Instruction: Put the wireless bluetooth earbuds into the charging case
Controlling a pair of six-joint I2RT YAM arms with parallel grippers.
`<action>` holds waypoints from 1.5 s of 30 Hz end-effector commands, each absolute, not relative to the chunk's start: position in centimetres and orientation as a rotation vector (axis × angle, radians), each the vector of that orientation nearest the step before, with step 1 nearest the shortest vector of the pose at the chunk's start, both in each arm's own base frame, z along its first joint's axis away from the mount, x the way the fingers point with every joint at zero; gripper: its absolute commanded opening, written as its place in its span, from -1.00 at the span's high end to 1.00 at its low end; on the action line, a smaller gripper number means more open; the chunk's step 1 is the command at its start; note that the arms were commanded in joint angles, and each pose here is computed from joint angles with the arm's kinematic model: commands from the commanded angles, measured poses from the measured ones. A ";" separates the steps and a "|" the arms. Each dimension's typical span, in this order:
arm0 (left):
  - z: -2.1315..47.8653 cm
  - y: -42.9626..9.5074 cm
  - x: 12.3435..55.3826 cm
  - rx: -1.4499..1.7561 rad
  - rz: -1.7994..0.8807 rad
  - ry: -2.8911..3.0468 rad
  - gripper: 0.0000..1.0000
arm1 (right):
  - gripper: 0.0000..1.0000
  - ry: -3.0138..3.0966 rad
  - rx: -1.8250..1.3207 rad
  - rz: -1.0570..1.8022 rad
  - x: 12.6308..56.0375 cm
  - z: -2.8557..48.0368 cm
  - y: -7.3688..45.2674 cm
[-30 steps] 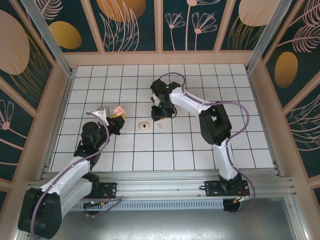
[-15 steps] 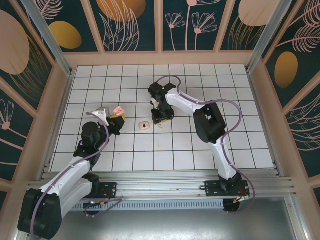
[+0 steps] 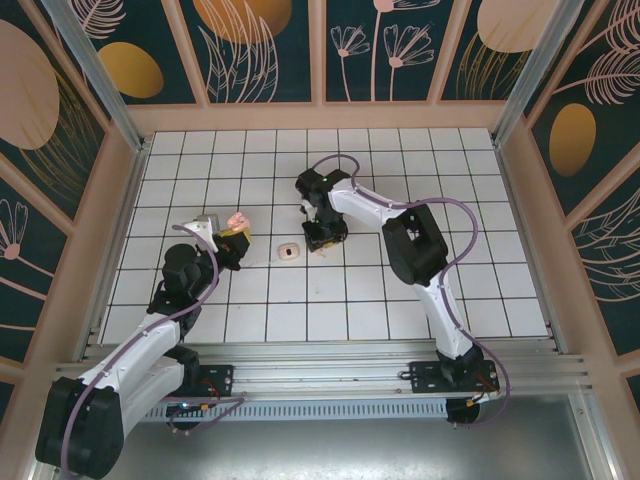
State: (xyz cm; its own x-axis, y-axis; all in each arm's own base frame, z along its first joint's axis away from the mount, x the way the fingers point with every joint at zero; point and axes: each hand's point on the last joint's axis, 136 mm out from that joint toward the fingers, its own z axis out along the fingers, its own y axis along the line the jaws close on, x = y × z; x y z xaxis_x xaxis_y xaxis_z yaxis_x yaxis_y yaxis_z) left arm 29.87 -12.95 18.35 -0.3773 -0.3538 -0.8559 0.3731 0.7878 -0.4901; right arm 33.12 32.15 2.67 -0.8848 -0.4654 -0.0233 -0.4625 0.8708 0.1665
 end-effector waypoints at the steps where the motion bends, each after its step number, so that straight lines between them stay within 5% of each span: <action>1: 19.5 -12.7 30.1 0.029 -0.752 1.763 0.76 | 0.33 -2.989 0.764 -0.214 32.2 1.5 32.0; 23: 19.6 -13.0 29.8 0.081 -0.740 1.772 0.77 | 0.60 -3.121 0.741 -0.287 33.7 2.4 32.8; 37: 22.5 -17.9 29.9 0.448 -0.844 1.605 0.82 | 0.64 -3.528 0.480 -0.755 34.3 14.3 29.7; 45: 23.5 -24.3 30.0 0.772 -0.907 1.519 0.81 | 0.64 -3.708 0.587 -1.046 34.1 23.0 28.4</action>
State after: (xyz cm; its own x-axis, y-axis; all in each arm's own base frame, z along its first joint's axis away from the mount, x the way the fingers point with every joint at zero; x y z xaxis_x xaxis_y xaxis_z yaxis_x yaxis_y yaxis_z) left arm 30.60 -22.17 20.64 -0.2868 -0.0469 -0.9568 0.7715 0.5808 -0.2597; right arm 33.39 28.49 19.93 -0.7695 -0.1066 -0.6297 -0.3974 0.8518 0.3413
